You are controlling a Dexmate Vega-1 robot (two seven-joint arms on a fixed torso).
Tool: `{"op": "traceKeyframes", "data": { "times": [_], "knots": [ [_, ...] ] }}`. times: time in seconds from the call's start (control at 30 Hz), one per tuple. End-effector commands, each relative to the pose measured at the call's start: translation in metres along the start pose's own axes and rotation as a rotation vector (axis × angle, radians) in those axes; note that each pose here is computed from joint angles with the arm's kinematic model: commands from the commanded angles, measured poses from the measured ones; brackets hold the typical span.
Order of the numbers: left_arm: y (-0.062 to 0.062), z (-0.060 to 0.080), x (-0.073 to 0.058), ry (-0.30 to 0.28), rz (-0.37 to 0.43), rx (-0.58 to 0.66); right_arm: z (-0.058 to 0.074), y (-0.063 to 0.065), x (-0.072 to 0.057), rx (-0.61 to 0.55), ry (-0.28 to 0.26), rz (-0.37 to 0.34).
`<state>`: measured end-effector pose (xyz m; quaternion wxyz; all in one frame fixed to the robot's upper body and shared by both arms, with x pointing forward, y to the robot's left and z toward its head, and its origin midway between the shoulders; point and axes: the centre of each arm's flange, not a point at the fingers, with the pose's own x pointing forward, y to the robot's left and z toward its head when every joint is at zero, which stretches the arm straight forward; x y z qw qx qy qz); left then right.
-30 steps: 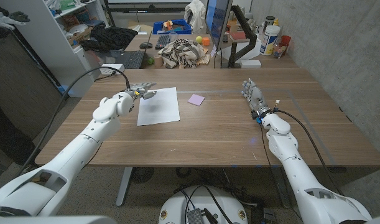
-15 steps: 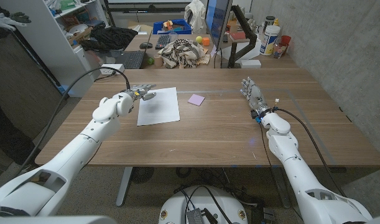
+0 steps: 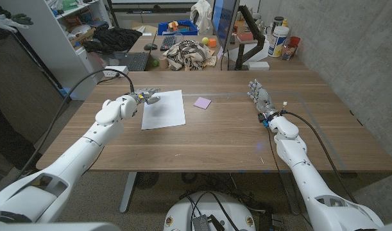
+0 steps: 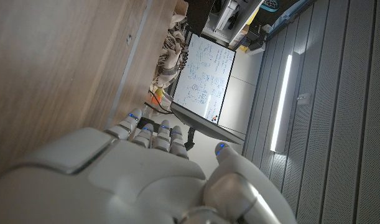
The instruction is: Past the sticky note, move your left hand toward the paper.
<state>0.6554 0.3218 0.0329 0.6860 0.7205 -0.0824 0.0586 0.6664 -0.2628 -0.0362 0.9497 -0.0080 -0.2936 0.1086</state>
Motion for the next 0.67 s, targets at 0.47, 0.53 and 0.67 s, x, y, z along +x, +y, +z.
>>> {"op": "traceKeyframes", "data": {
  "times": [0.47, 0.53, 0.67],
  "knots": [
    [-0.0047, -0.0029, 0.0079, 0.000, -0.051, -0.001, 0.0011, -0.0003, 0.0015, -0.016, 0.003, -0.006],
    [-0.0056, -0.0031, 0.0095, -0.002, -0.061, -0.001, 0.0015, 0.0003, 0.0019, -0.018, 0.003, -0.008],
    [-0.0064, -0.0036, 0.0116, -0.005, -0.071, -0.001, 0.0022, 0.0005, 0.0033, -0.020, 0.002, -0.010]
  ]
}}
